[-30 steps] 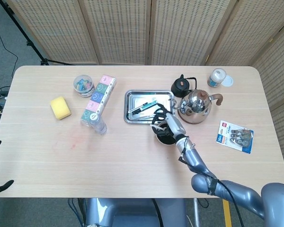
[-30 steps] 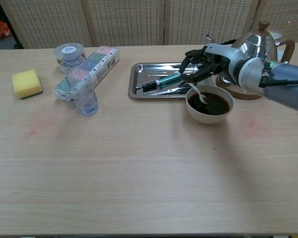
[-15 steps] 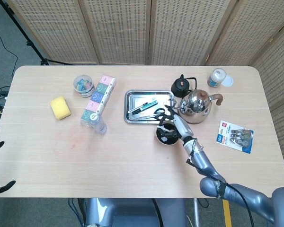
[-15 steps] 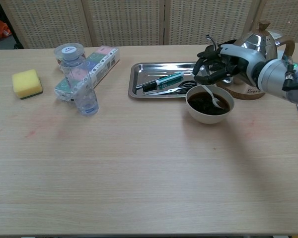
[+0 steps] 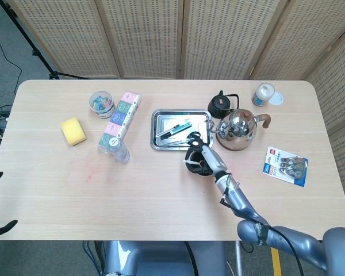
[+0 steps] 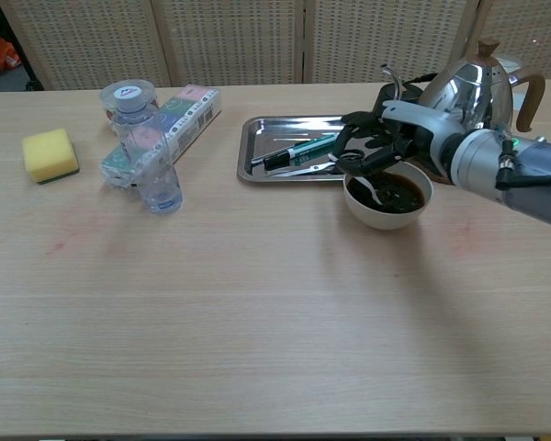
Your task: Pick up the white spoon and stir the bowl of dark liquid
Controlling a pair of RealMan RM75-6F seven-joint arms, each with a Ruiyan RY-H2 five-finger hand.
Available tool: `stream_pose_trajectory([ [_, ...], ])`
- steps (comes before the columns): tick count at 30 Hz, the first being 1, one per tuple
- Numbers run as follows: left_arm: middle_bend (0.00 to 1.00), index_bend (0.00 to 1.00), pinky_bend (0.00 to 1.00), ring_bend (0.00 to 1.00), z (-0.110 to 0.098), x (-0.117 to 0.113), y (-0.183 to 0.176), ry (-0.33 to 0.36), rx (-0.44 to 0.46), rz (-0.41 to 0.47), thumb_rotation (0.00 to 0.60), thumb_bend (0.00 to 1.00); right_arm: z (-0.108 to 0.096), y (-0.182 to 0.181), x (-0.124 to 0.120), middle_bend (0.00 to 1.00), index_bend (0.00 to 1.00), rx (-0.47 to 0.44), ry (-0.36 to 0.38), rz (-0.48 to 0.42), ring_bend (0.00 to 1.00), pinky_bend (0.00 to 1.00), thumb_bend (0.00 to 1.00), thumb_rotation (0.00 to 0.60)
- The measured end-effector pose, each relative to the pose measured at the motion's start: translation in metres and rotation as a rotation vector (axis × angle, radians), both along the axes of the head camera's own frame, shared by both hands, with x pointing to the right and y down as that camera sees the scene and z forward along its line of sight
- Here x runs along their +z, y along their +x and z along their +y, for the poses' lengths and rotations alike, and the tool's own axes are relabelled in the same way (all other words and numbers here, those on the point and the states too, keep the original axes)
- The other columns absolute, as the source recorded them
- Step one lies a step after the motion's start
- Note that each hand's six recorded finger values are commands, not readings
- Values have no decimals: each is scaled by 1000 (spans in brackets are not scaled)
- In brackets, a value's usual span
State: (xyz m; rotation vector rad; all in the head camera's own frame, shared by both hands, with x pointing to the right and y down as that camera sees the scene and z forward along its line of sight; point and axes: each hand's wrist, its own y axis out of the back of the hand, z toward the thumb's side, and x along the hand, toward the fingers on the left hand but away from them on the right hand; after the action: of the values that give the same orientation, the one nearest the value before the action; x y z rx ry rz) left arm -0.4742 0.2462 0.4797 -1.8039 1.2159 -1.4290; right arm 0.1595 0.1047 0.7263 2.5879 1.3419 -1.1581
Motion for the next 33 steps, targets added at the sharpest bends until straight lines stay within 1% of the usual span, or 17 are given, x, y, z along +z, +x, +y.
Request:
stream_pose_trajectory([
  [6, 0, 0, 0, 0, -1, 0, -2, -1, -9, -1, 600, 9, -18, 1, 2, 0, 596, 33, 25, 13, 0, 0, 620, 600],
  [12, 0, 0, 0, 0, -1, 2, -1, -6, -5, -5, 600, 10, -23, 21, -2, 0, 596, 34, 32, 49, 0, 0, 620, 600],
  [17, 0, 0, 0, 0, 1, 2, 3, -4, 9, -10, 600, 8, -17, 36, -8, 0, 596, 3, 17, 71, 0, 0, 620, 600],
  [21, 0, 0, 0, 0, 3, 3, 7, -6, 20, -12, 600, 9, -6, 41, -16, 0, 596, -25, -4, 60, 0, 0, 620, 600],
  [24, 0, 0, 0, 0, 4, 4, 9, -12, 28, -11, 600, 9, 2, 38, -22, 0, 596, -41, -20, 33, 0, 0, 620, 600],
  [27, 0, 0, 0, 0, 4, 4, 10, -14, 31, -10, 600, 8, 7, 31, -25, 0, 596, -44, -25, 5, 0, 0, 620, 600],
  [33, 0, 0, 0, 0, 3, 3, 8, -14, 24, -3, 600, 9, 5, 15, -15, 0, 596, -22, -23, -16, 0, 0, 620, 600],
])
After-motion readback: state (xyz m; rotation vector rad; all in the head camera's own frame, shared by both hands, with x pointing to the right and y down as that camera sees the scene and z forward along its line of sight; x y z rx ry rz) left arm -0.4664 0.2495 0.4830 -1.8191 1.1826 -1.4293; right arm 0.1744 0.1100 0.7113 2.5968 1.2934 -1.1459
